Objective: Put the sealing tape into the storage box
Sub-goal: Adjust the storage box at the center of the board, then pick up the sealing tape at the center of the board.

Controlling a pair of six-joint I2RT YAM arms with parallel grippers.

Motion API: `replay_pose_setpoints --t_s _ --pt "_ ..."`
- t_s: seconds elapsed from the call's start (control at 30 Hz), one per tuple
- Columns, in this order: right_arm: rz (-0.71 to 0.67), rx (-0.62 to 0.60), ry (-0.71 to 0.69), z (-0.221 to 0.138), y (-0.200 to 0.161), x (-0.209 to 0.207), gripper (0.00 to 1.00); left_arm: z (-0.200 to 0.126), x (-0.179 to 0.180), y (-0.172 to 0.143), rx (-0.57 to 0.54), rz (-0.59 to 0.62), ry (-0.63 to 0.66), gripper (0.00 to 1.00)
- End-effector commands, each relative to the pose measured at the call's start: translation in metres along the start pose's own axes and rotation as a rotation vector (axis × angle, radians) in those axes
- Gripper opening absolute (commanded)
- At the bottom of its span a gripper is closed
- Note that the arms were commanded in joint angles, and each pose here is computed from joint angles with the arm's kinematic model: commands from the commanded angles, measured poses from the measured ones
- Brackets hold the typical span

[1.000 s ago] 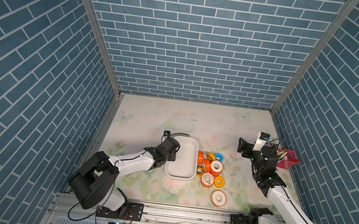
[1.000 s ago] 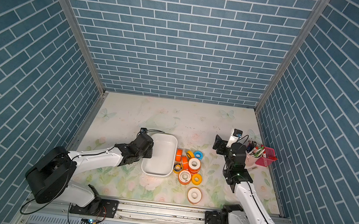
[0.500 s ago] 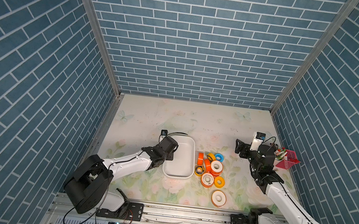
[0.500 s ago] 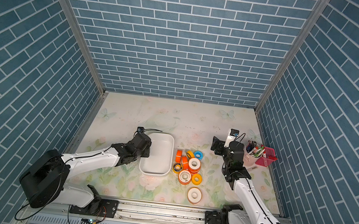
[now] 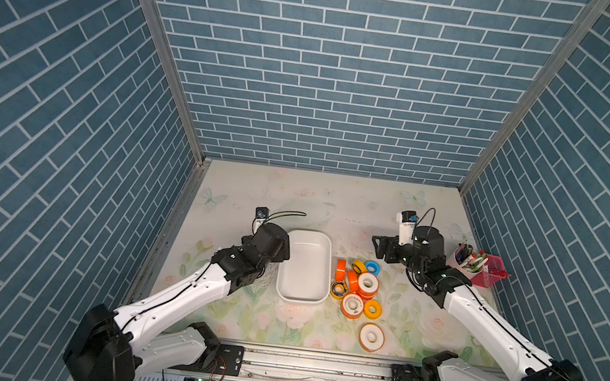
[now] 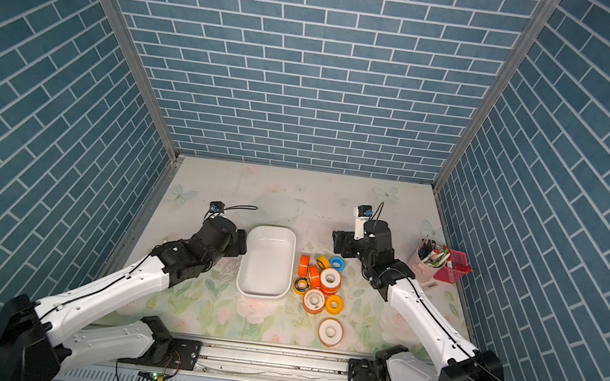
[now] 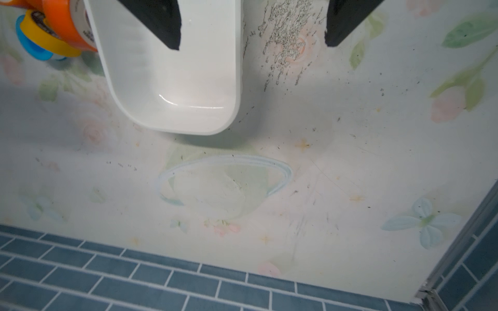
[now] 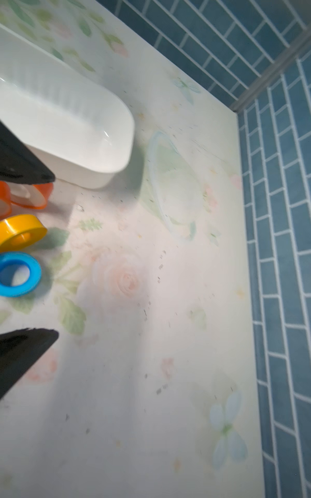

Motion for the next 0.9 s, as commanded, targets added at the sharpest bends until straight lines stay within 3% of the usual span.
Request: replay_pose_setpoints --t_s 0.0,0.2,0.27,0.33,0.47,0.87 --pt "-0.083 0.157 0.033 0.006 -0.016 0.024 0.83 -0.016 0.021 -0.001 0.022 -0.024 0.072 0.91" --pt "-0.169 0.27 0.008 0.026 -0.023 0.057 0.8 -0.035 0.037 -0.004 0.031 -0.011 0.073 0.9" --pt "-0.18 0.301 -0.005 0.033 -0.029 0.065 0.78 -0.041 0.032 -0.003 0.01 -0.021 -0.003 0.9" --pt "-0.186 0.33 -0.012 0.042 -0.034 0.073 0.73 -0.045 0.028 -0.001 -0.021 -0.019 -0.069 0.9" --pt "-0.184 0.381 -0.02 0.057 -0.047 0.081 0.57 -0.049 0.032 0.003 -0.041 -0.022 -0.043 0.89" --pt "-0.18 0.443 -0.123 0.073 -0.068 0.08 0.55 -0.045 0.032 0.0 -0.028 -0.017 -0.039 0.9"
Point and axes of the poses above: each gripper's point midway between its finger pads, its own z axis out along the fingers, its own x axis along the line the jaws close on, y = z × x, the point moved 6 cm from there along -z, back along the fingers, and after that the axes turned 6 degrees about z, right-handed, at the moved point
